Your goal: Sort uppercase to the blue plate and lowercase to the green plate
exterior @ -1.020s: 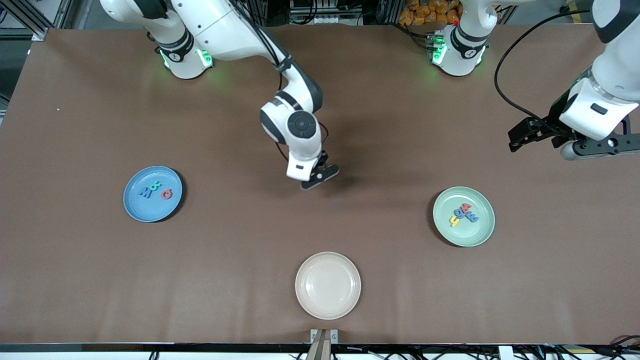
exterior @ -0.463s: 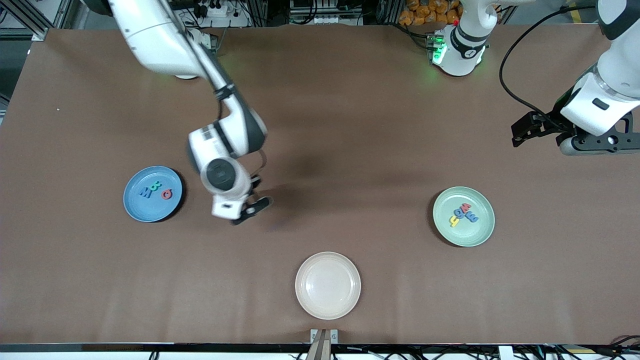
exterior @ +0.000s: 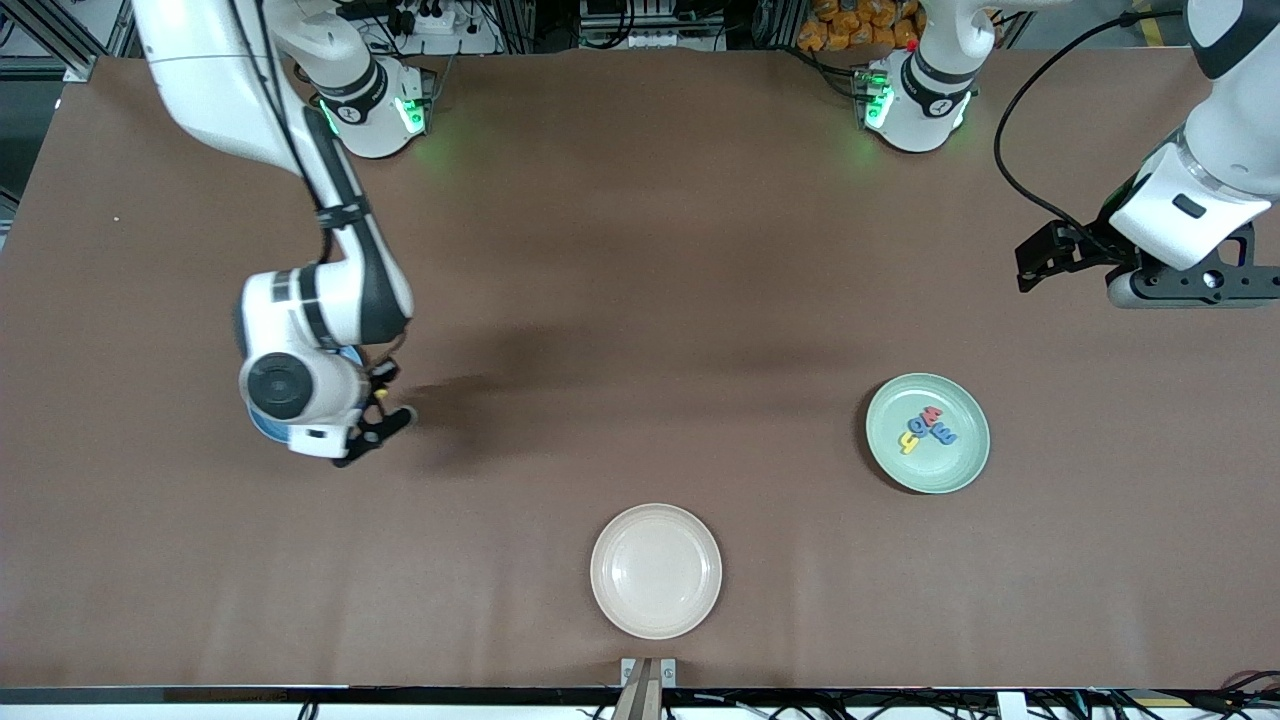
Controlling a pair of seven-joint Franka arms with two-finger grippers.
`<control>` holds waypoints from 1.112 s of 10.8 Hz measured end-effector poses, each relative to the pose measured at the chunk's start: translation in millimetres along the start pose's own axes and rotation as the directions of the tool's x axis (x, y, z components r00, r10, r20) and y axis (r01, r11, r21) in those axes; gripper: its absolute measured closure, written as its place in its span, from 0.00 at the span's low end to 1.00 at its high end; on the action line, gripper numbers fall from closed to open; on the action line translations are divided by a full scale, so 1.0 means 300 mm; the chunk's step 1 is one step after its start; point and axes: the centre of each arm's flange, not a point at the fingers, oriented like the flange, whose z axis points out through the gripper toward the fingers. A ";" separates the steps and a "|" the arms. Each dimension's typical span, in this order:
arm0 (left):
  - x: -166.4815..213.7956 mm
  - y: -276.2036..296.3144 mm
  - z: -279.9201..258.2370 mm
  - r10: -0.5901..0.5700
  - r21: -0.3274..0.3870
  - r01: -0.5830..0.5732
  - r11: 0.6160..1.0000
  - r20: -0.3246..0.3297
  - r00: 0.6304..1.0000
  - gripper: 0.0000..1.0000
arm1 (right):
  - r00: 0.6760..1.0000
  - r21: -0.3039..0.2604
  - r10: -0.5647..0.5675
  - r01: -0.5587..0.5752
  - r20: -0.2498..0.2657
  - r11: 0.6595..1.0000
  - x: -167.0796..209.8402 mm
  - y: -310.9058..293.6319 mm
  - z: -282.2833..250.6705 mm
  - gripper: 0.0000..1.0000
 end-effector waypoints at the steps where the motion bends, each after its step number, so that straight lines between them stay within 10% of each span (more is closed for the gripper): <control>1: 0.001 0.000 0.002 0.000 0.000 0.000 1.000 0.001 1.000 0.00 | 1.000 0.010 0.000 -0.001 0.021 1.000 -0.072 0.083 0.033 0.65; 12: 0.007 -0.019 0.013 -0.009 0.001 0.009 1.000 0.008 1.000 0.00 | 0.995 0.118 0.078 -0.086 0.065 0.989 -0.264 0.142 0.348 0.56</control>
